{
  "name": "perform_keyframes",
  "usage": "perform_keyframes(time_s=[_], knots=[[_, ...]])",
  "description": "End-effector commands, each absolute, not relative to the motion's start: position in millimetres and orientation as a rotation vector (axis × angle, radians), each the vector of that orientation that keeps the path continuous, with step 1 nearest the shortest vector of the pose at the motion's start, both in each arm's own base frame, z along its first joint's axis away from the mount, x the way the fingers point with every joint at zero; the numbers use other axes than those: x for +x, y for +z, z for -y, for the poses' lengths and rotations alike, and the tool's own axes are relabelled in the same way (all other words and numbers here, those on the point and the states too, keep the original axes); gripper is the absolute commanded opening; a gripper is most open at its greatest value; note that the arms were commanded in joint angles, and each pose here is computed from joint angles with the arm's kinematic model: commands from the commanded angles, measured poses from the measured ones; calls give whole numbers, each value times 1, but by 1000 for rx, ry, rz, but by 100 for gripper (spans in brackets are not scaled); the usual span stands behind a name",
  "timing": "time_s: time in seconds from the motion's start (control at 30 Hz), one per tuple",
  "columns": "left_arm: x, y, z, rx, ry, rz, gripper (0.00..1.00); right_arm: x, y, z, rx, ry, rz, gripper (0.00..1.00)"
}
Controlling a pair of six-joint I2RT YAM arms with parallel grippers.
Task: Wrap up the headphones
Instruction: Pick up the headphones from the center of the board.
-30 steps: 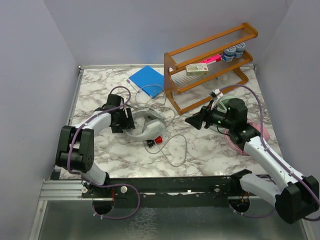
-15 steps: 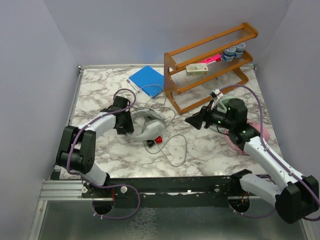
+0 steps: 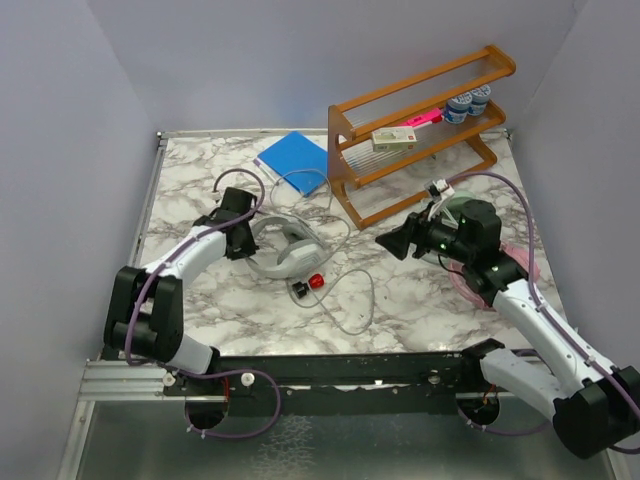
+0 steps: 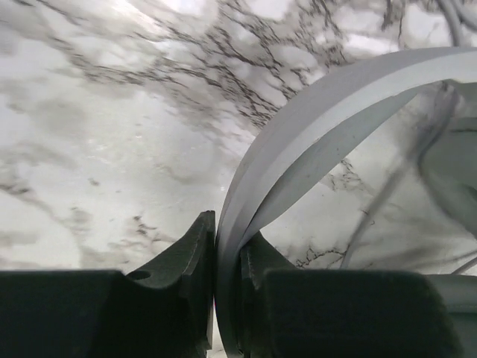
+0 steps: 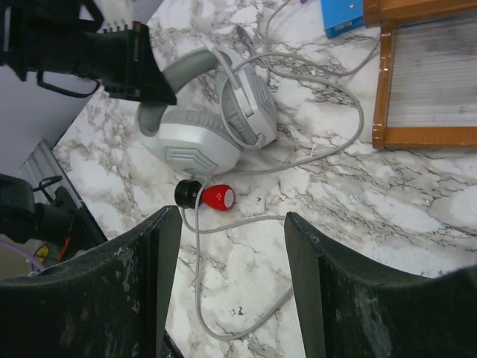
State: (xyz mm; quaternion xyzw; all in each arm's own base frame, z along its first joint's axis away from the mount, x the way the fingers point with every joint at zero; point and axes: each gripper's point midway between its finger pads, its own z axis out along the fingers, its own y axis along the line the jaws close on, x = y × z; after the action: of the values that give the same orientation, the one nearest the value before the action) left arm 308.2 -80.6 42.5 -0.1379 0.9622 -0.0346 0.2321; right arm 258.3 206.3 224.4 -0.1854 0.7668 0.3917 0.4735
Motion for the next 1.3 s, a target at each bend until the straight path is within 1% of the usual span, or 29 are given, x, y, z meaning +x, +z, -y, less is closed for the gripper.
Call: perform_keyframes(time_s=[0.0, 0.03, 0.07, 0.17, 0.23, 0.27, 0.3, 0.33, 0.37, 0.4, 0.57, 0.7, 0.93, 1.07, 1.27], knots=[[314, 90, 42, -682, 65, -2382, 0, 268, 228, -189, -331, 848, -1937, 65], [311, 94, 35, -770, 77, -2332, 0, 270, 228, -185, -293, 826, -1949, 66], [313, 100, 35, -792, 36, -2304, 0, 271, 229, -182, -262, 813, -1961, 66], [324, 119, 50, -670, -104, -2293, 0, 274, 234, -174, -186, 779, -1979, 66], [329, 135, 57, -630, -153, -2275, 0, 273, 238, -171, -193, 762, -1958, 70], [332, 144, 59, -611, -169, -2265, 0, 272, 245, -172, -228, 761, -1911, 74], [334, 153, 60, -596, -176, -2251, 0, 271, 250, -172, -259, 759, -1865, 81], [337, 164, 60, -575, -183, -2237, 0, 268, 255, -171, -273, 754, -1824, 92], [339, 176, 60, -554, -184, -2222, 0, 268, 260, -168, -254, 749, -1783, 98], [340, 187, 59, -540, -180, -2206, 0, 267, 263, -166, -231, 752, -1753, 100], [341, 257, 60, -450, -217, -2100, 0, 265, 270, -169, -309, 741, -1706, 100], [331, 306, 66, -351, -293, -2003, 0, 265, 279, -189, -438, 814, -1670, 100], [291, 403, 101, -64, -539, -1783, 0, 251, 314, -227, -646, 1043, -1454, 100], [266, 453, 118, 38, -665, -1679, 0, 247, 325, -236, -734, 1077, -1350, 100], [239, 496, 140, 129, -841, -1609, 0, 253, 341, -241, -734, 1092, -1256, 100]])
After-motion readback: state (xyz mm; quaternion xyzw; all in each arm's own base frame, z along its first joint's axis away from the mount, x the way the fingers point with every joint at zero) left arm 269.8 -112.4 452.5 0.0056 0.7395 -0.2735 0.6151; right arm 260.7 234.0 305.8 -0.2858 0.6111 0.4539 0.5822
